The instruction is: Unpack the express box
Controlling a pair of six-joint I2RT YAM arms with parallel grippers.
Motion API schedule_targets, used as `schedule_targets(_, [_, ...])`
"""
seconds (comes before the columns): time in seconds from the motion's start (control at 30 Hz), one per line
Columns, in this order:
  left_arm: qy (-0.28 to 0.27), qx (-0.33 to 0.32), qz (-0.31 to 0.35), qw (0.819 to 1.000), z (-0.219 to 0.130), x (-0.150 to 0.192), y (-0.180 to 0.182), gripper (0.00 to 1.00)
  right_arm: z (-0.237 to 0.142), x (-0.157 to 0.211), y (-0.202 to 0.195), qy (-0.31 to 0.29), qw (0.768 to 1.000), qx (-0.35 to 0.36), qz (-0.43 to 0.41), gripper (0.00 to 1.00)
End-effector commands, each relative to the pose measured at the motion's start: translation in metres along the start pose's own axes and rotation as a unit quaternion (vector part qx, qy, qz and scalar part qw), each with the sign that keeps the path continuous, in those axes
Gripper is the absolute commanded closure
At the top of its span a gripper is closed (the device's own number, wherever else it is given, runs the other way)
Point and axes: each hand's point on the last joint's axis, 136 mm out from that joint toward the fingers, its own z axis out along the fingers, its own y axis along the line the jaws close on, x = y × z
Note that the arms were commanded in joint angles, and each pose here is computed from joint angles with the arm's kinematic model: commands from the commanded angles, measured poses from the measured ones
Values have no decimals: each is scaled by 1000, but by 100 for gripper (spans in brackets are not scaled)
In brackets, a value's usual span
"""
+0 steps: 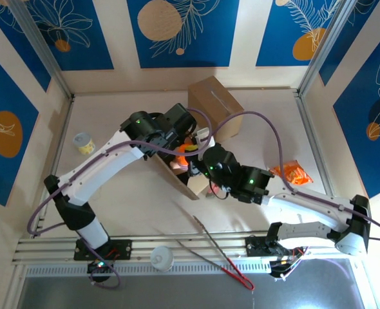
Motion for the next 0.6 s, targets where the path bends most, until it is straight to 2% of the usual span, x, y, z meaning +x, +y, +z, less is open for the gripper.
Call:
schedule_targets(0.0, [31, -16, -22, 999, -1, 11, 8, 100, -25, -21, 1, -4, 1000, -17, -10, 100])
schedule_targets(0.2, [72, -28, -49, 996, 16, 25, 15, 100, -57, -55, -3, -38, 999, -25, 5, 100])
schedule_targets(0.57, [92, -7, -139, 986, 40, 49, 39, 100, -114, -110, -61, -100, 994, 43, 26, 100])
